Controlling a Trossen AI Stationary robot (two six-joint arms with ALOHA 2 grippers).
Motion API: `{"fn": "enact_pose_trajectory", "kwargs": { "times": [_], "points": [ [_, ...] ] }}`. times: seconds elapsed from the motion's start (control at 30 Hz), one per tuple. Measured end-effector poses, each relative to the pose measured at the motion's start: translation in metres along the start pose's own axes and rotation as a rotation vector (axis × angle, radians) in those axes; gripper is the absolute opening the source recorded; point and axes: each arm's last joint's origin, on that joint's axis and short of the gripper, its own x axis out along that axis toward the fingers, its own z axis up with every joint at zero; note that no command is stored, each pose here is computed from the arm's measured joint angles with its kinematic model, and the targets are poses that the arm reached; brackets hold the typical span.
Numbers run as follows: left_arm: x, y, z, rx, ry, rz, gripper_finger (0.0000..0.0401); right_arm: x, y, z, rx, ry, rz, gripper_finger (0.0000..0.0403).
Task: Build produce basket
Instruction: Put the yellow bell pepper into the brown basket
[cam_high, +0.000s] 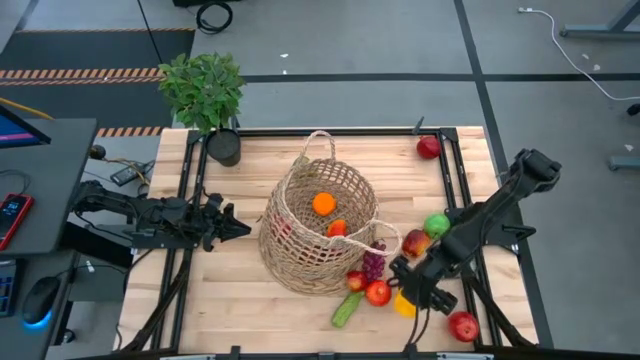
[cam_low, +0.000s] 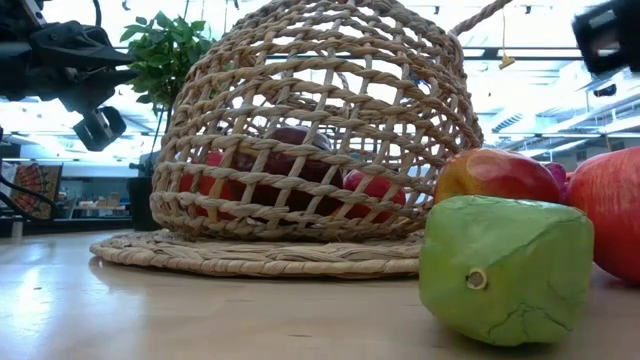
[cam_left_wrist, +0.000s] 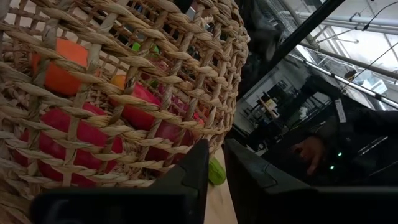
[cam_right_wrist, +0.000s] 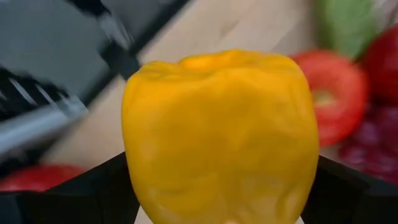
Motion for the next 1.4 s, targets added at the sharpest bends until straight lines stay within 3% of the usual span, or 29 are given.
{"fn": "enact_pose_trajectory", "kwargs": {
  "times": [0.17,0.3,0.53,0.7,1.03,1.17,1.4],
  "points": [
    [0.0,0.0,0.0,0.0,0.0,0.0,0.0063,-0.047,0.002,0.011,0.16,-0.141,0.055,0.0346],
    [0.0,0.0,0.0,0.0,0.0,0.0,0.006,-0.072,0.008,0.008,0.362,-0.185,0.146,0.0346],
    [0.0,0.0,0.0,0.0,0.0,0.0,0.006,-0.106,-0.003,-0.006,0.799,-0.27,0.135,0.0346],
    [0.0,0.0,0.0,0.0,0.0,0.0,0.0063,-0.127,-0.008,-0.013,1.096,-0.313,0.268,0.0346],
    [0.0,0.0,0.0,0.0,0.0,0.0,0.0061,-0.157,-0.005,-0.027,1.35,-0.181,0.657,0.0346],
    [0.0,0.0,0.0,0.0,0.0,0.0,0.0063,-0.166,-0.01,-0.032,1.431,-0.222,0.685,0.0346],
    [0.0,0.0,0.0,0.0,0.0,0.0,0.0058,-0.186,-0.027,-0.035,1.355,-0.459,0.672,0.0346]
  ]
}}
